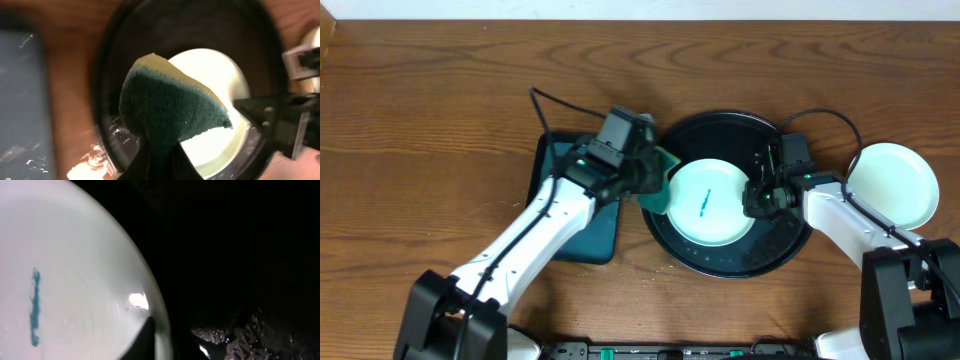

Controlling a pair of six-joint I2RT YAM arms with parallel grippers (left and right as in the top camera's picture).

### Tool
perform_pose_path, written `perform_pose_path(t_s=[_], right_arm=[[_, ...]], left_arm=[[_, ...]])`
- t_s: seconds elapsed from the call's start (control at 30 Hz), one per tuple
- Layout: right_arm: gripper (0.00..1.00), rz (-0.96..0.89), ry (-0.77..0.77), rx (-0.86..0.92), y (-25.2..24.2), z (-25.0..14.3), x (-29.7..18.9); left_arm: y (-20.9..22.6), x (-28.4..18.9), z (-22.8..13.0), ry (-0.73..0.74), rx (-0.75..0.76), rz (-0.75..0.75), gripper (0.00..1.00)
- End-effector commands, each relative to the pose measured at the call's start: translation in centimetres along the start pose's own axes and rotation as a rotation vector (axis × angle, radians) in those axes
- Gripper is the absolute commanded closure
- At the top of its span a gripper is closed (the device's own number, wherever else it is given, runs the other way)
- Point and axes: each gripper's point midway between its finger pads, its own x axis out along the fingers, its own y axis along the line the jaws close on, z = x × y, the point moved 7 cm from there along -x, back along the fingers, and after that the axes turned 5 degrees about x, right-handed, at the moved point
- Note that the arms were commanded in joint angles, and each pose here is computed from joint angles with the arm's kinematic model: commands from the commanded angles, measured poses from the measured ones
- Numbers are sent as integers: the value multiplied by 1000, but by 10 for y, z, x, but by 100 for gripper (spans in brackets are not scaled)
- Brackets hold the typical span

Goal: Clean dirty plates on tray and stack at the side
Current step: 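Carry the sponge with left gripper onto the mint plate, then scrub the mint plate with the sponge in left gripper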

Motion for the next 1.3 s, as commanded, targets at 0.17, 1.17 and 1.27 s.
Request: perform_pose_path(t_s=[0.17,1.17,1.27], right_arm=[[99,-8,41,41,-5,-6,7],[99,-79,97,-24,-14,-17,5],[99,-95,97,-38,-16,-17,5]], left_arm=[[-28,57,-13,58,-45,-59,92],[56,109,-35,163,-21,663,93],[34,121,-38,184,-40,504,93]])
